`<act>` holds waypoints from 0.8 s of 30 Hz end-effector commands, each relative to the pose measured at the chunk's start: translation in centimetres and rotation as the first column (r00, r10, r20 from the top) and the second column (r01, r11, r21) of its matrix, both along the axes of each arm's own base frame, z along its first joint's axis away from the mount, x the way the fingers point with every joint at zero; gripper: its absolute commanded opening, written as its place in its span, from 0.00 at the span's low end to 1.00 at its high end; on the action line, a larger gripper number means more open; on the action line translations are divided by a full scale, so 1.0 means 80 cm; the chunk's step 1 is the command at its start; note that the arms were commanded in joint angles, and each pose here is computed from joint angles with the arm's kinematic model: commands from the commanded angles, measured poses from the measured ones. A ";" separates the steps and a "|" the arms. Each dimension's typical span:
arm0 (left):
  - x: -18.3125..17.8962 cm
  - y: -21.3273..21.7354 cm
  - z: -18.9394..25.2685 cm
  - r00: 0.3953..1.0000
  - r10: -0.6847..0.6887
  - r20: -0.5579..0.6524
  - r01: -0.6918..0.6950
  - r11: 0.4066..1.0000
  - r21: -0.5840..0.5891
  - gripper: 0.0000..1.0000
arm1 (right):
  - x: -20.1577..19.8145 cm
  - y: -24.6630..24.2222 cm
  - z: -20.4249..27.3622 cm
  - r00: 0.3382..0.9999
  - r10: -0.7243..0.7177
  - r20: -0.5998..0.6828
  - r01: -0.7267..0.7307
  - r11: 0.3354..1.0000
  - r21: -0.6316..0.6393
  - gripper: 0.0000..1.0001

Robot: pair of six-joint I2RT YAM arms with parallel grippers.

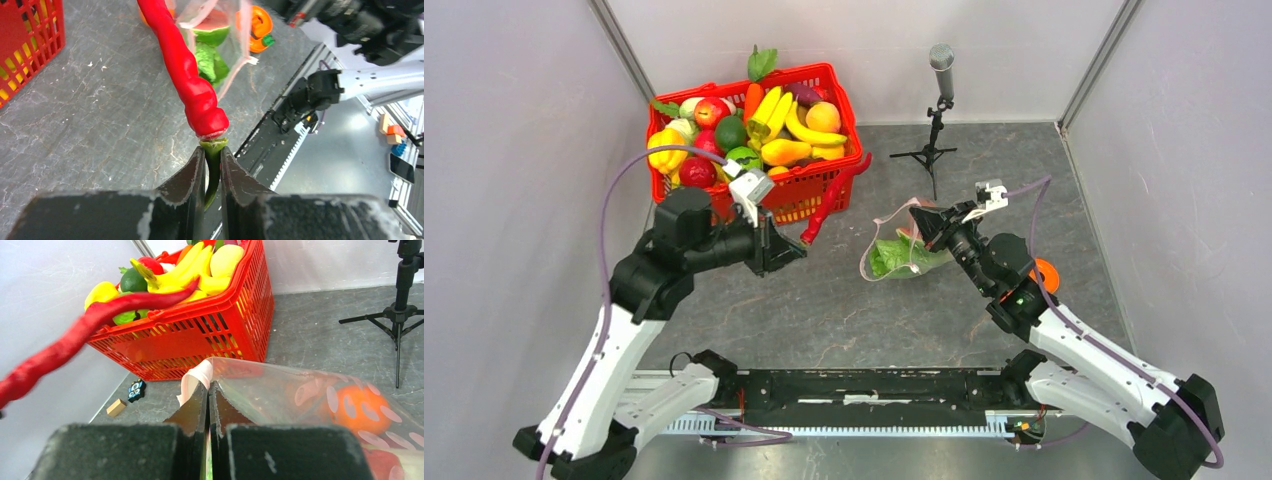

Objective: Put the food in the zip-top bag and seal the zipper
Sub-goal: Place the fake vegetable in the zipper food storage bag.

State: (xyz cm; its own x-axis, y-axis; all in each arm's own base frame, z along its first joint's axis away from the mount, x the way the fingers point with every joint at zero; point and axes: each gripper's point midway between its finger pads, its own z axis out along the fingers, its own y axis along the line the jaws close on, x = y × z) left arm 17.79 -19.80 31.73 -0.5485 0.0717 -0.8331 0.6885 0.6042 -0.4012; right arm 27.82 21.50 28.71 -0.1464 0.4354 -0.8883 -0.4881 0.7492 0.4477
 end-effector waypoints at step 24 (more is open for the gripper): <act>-0.104 0.029 0.007 0.951 -0.300 -0.071 0.307 0.943 0.128 0.02 | 0.012 -0.003 0.028 0.998 -0.048 0.048 0.046 0.998 0.044 0.01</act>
